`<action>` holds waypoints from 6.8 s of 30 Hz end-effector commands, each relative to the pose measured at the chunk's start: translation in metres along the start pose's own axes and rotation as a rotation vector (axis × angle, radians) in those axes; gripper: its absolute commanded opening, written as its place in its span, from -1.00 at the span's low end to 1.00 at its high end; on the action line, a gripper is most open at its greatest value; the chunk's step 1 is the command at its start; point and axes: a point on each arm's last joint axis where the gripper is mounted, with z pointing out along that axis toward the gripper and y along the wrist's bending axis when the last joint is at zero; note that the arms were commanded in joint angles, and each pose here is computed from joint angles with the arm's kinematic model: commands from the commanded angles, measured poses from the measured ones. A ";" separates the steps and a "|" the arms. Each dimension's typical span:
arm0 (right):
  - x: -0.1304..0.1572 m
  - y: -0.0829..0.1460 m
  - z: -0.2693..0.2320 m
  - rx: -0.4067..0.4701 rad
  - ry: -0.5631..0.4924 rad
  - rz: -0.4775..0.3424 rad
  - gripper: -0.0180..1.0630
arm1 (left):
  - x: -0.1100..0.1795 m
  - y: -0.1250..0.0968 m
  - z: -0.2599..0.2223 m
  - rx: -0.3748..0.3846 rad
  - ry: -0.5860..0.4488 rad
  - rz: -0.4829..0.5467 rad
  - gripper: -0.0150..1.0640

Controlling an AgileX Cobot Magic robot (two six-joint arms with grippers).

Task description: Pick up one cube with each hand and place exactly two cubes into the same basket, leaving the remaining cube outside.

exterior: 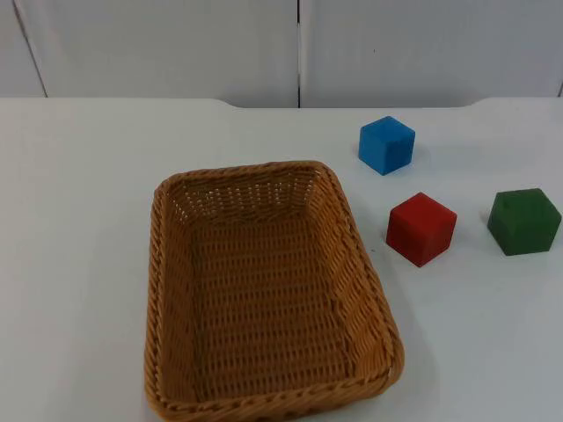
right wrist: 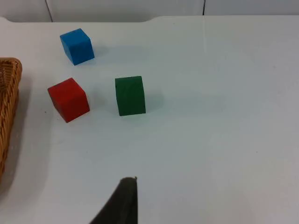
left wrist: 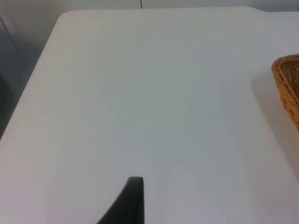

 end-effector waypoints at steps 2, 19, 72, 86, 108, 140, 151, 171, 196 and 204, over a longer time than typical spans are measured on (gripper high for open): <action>-0.001 0.000 0.004 0.006 0.024 0.005 0.98 | 0.000 0.000 0.001 0.001 -0.009 -0.002 0.97; -0.034 0.000 0.019 0.002 0.056 0.005 0.98 | 0.000 -0.001 0.001 0.006 -0.009 -0.005 0.97; -0.073 0.004 0.071 -0.033 0.244 0.036 0.98 | -0.086 -0.027 0.032 0.284 0.062 -0.151 0.97; -0.093 0.004 0.085 -0.029 0.319 0.032 0.98 | -0.102 -0.035 0.088 0.344 0.189 -0.153 0.97; -0.095 0.004 0.169 -0.030 0.557 0.016 0.98 | -0.160 -0.038 0.159 0.361 0.254 -0.006 0.97; -0.063 0.007 0.263 -0.038 0.677 0.066 0.98 | -0.178 -0.123 0.304 0.647 0.306 0.308 0.97; -0.053 0.009 0.285 -0.035 0.662 0.064 0.98 | -0.163 -0.161 0.363 0.703 0.347 0.386 0.97; -0.054 0.030 0.357 -0.060 0.659 0.032 0.98 | -0.152 -0.231 0.441 0.801 0.275 0.456 0.97; -0.027 0.054 0.402 -0.090 0.627 0.013 0.98 | -0.100 -0.294 0.481 0.887 0.144 0.497 0.97; -0.028 0.053 0.402 -0.091 0.613 -0.002 0.98 | -0.095 -0.306 0.494 0.878 0.061 0.496 0.97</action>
